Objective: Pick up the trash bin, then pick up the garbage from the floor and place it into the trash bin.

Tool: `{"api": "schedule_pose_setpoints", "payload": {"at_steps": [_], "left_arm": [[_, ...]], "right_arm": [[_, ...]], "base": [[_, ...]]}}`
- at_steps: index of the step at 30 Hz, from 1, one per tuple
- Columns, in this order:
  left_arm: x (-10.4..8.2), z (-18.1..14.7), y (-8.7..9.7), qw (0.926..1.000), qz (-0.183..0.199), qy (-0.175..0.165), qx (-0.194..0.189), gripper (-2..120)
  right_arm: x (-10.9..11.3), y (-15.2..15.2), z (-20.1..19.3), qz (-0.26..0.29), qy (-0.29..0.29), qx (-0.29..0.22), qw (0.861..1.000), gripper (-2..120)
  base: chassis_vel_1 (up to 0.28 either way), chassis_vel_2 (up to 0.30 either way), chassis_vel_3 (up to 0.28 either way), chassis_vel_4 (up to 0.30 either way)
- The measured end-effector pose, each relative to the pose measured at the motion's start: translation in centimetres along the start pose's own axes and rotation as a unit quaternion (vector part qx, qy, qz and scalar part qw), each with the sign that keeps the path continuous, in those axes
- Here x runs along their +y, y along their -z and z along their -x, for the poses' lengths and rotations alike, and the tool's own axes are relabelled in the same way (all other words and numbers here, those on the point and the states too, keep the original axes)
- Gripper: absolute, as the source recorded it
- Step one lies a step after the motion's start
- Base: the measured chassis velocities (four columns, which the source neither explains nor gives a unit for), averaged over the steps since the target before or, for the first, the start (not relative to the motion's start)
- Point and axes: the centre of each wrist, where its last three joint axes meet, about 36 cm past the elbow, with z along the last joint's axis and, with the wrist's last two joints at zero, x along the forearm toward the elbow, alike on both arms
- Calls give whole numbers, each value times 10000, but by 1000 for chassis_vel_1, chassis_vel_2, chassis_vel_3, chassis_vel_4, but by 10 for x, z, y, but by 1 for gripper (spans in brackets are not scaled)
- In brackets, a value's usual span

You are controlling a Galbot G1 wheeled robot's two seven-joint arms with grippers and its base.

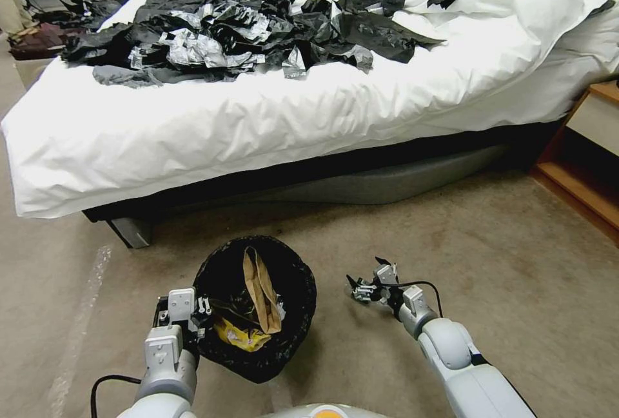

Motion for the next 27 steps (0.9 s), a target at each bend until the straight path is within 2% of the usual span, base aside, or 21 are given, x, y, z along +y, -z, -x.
{"api": "schedule_pose_setpoints", "payload": {"at_steps": [27], "left_arm": [[0, -3, 0, 10000, 6, -5, -84, 3]], "right_arm": [[-7, -34, 11, 260, -354, 381, 9983, 100]], "base": [[0, 0, 0, 0]]}}
